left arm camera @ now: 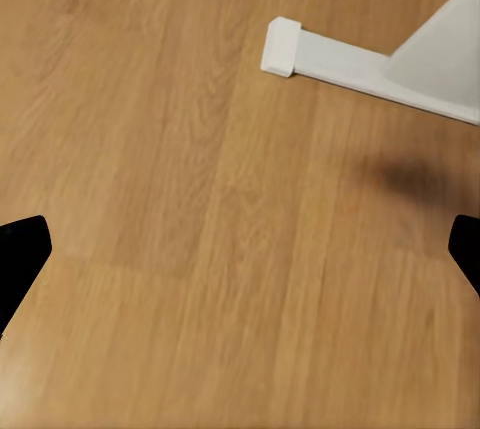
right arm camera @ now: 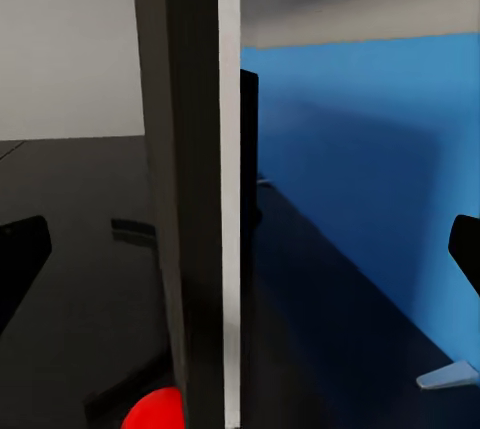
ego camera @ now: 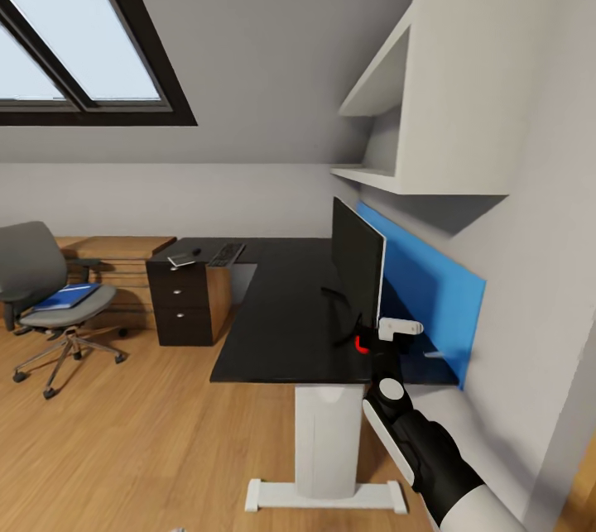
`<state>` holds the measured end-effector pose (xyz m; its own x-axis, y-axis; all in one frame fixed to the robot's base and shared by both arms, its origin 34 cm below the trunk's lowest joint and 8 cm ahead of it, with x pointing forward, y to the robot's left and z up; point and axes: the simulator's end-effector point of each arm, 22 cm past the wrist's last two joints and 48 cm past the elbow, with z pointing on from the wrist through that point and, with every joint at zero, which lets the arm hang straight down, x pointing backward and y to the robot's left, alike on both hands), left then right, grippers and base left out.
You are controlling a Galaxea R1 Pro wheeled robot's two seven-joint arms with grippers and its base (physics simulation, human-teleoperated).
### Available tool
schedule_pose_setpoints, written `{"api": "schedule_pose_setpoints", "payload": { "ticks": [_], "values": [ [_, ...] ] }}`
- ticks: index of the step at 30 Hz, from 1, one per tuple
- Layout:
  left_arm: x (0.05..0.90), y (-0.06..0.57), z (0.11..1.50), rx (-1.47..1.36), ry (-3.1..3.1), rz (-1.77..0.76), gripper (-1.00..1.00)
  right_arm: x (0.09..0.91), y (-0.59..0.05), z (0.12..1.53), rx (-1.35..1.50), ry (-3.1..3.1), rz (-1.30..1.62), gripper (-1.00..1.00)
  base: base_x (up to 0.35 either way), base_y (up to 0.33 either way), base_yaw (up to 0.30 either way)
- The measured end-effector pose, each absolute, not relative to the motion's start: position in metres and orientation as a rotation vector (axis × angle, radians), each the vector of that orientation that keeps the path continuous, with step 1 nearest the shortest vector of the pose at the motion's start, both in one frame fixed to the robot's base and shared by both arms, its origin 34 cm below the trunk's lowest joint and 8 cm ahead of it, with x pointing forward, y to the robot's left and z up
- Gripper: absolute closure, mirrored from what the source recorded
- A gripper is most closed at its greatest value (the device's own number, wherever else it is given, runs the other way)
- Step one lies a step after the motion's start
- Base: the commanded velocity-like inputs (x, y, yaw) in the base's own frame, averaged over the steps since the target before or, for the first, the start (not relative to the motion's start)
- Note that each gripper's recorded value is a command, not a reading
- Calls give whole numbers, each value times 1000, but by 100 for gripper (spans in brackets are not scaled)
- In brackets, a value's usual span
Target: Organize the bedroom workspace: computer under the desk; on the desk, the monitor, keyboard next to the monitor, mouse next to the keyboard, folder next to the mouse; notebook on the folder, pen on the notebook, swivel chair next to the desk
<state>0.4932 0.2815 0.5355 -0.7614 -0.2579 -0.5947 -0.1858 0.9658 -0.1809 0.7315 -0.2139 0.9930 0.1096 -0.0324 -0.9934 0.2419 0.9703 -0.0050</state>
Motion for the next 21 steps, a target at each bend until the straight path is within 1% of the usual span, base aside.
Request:
{"api": "schedule_pose_setpoints", "payload": {
  "ticks": [4,10,16,21],
  "values": [
    [493,282,536,-311,2457,-146,-100,732,-214,993,174,1449,-203,-100,129,22,0],
    [493,282,535,-311,2457,-146,-100,732,-214,993,174,1449,-203,-100,32,5,0],
    [493,282,536,-311,2456,-146,-100,731,-214,993,174,1449,-203,-100,207,0,0],
    [493,281,535,-310,2457,-146,-100,732,-214,993,174,1450,-203,-100,83,0,0]
  ]
}}
